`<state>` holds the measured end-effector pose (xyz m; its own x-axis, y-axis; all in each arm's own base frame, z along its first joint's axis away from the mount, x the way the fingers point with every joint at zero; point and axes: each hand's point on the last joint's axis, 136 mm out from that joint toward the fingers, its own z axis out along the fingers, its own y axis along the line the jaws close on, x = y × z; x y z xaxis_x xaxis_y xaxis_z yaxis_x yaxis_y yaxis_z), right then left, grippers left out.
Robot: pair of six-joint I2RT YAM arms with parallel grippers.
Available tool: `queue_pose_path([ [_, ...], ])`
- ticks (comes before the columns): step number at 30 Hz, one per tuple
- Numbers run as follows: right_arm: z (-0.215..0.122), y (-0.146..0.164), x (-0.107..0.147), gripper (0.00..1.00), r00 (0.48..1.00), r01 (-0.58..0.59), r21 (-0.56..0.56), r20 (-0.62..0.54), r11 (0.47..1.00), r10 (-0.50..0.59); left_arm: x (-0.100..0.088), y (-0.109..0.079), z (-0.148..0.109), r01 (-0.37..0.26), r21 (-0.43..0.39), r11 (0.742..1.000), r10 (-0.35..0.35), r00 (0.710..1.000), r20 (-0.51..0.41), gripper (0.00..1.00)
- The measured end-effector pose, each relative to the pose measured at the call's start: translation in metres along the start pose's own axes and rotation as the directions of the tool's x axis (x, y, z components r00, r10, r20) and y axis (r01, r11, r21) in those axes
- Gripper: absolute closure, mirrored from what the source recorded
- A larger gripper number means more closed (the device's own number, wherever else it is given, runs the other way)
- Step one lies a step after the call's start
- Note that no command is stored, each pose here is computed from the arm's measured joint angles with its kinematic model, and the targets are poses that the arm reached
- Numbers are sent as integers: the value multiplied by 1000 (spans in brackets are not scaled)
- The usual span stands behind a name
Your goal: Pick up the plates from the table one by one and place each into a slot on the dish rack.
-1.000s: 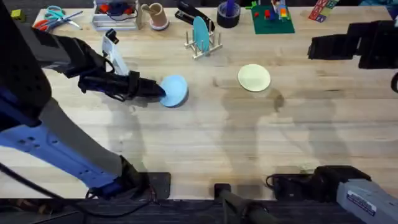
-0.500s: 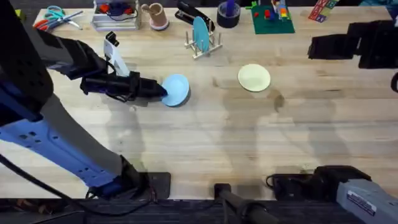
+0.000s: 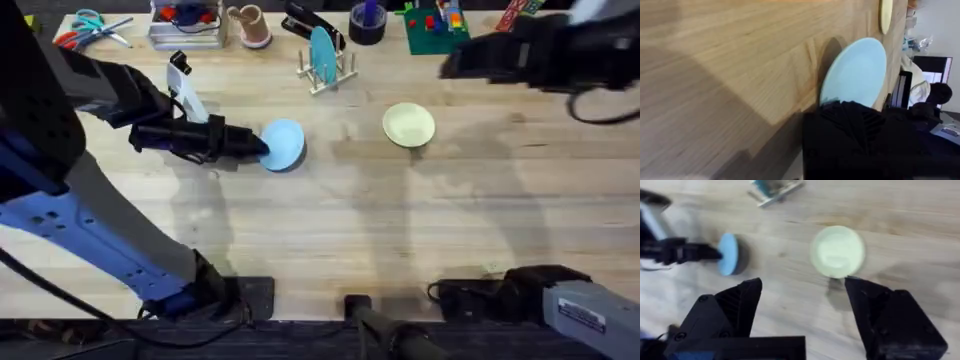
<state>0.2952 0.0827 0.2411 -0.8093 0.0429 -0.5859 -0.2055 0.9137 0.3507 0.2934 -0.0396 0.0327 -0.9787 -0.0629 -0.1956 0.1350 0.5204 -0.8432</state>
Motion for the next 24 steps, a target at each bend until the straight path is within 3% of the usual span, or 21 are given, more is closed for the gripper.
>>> queue_pose_path([
  [14, 107, 84, 7, 7, 986, 35, -265, -147, 964, -76, 0, 0, 0, -1, 0, 1000, 1, 1000, 0, 960],
  [24, 173, 125, 34, 7, 963, -31, -379, -259, 925, -74, 0, 0, 0, 0, 0, 1000, 0, 1000, 0, 960],
])
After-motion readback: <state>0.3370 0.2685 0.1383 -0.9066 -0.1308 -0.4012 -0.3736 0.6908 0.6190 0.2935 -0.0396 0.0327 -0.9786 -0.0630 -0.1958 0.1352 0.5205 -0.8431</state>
